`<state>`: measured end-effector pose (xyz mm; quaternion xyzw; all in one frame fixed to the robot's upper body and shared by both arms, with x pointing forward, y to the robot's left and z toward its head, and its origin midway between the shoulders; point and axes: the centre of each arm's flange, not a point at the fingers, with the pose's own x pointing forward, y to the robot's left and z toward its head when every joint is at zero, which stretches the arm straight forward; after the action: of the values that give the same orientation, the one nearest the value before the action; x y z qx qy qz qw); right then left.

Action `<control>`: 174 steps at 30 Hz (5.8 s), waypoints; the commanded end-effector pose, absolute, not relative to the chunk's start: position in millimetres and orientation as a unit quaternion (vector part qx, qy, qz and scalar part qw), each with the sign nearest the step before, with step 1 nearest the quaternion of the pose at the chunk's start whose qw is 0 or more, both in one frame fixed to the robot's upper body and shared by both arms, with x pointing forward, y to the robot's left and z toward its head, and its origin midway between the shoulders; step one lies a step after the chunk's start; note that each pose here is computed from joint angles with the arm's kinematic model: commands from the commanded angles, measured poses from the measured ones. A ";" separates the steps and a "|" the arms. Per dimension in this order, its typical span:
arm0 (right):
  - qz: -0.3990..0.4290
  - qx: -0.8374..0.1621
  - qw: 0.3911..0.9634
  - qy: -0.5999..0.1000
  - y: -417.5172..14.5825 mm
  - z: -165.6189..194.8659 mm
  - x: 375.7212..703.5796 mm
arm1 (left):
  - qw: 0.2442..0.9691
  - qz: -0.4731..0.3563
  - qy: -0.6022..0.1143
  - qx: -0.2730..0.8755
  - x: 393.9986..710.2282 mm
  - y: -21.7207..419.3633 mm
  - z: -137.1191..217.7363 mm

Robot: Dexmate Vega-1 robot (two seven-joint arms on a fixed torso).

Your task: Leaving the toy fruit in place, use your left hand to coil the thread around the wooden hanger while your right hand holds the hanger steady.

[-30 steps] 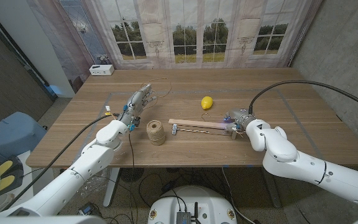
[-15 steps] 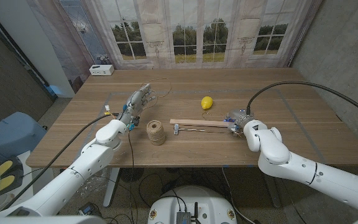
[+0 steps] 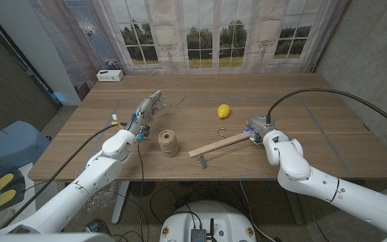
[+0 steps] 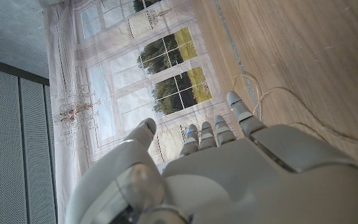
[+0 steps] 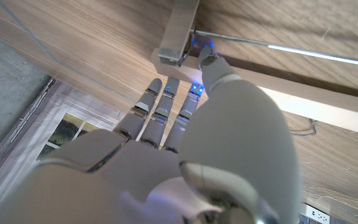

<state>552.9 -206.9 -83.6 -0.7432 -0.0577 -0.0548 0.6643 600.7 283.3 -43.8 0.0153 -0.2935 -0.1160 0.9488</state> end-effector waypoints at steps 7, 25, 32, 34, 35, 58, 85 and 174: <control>-0.112 -0.709 0.686 -0.121 -225.6 -91.1 549.9 | 0.950 -0.100 -0.282 0.086 583.5 283.5 -35.3; -0.230 -0.648 0.705 -0.174 -247.5 -87.9 539.9 | 0.908 -0.018 -0.232 0.348 524.2 260.5 -6.2; -0.258 -0.627 0.712 -0.184 -253.5 -84.9 540.5 | 0.880 -0.001 -0.201 0.431 501.5 253.2 -2.0; -0.264 -0.618 0.716 -0.189 -255.4 -83.4 540.3 | 0.870 0.003 -0.189 0.456 495.5 250.4 -0.8; -0.271 -0.613 0.718 -0.189 -256.2 -82.8 540.0 | 0.865 0.004 -0.183 0.468 492.9 249.1 -0.3; -0.345 -0.519 0.745 -0.237 -269.5 -73.9 534.7 | 0.779 -0.048 -0.053 0.623 462.4 215.7 20.9; -0.348 -0.516 0.737 -0.263 -273.4 -66.0 529.4 | 0.703 -0.040 0.045 0.708 470.6 185.6 8.4; -0.389 -0.506 0.696 -0.328 -255.8 -45.3 523.2 | 0.630 0.361 -0.491 0.482 440.9 225.4 -79.5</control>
<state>525.4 -255.0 -44.4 -0.5097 -0.3205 -0.3834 0.7004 451.4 220.0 -80.5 0.4758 -0.4979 0.3291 0.6461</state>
